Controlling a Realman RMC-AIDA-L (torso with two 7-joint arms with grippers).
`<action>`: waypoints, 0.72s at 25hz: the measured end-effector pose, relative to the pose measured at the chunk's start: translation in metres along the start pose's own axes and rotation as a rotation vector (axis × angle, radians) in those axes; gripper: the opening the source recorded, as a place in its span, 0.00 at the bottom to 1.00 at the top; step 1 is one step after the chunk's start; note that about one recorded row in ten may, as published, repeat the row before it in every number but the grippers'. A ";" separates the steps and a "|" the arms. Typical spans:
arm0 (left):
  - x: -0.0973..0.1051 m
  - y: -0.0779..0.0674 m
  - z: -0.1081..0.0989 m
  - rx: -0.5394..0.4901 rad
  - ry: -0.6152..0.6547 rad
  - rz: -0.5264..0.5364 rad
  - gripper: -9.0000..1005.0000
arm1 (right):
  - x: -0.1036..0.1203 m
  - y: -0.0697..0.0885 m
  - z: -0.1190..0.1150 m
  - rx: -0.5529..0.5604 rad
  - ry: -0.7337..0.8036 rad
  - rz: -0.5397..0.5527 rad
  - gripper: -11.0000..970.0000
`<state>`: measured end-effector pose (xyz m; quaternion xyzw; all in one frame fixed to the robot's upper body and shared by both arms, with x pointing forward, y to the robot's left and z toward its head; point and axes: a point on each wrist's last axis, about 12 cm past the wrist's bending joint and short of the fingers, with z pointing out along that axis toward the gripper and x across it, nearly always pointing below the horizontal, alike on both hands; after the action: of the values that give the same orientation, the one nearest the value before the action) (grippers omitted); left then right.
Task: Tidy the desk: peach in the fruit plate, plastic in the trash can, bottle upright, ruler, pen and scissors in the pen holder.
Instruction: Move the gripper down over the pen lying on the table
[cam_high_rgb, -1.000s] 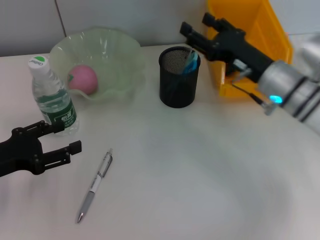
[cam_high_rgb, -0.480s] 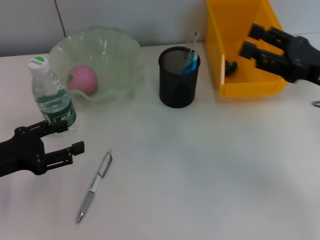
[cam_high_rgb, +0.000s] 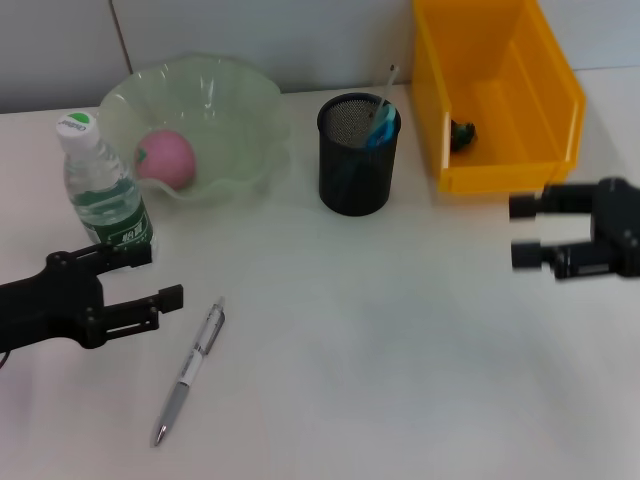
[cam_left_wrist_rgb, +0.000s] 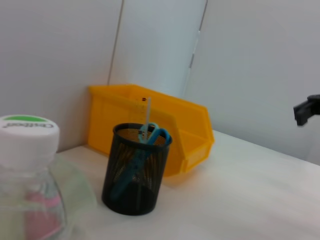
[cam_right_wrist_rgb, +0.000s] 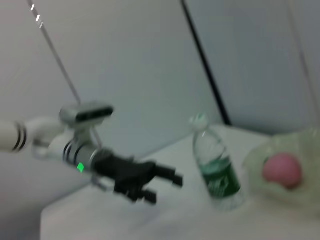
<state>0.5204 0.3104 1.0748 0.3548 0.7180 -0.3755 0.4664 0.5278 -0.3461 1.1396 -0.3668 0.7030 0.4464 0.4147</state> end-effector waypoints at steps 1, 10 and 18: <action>-0.002 0.000 0.002 0.012 0.009 -0.010 0.79 | -0.002 0.001 0.003 -0.025 0.058 -0.008 0.80; -0.004 0.001 0.004 0.022 0.019 -0.039 0.78 | 0.003 0.001 0.018 -0.050 0.171 -0.058 0.80; -0.026 0.001 0.013 0.126 0.140 -0.135 0.78 | 0.004 0.001 0.023 -0.063 0.197 -0.097 0.80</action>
<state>0.5346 0.2958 1.0952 0.3597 0.7461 -0.4247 0.3654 0.5307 -0.3252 1.1307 -0.4553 0.7074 0.4093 0.3533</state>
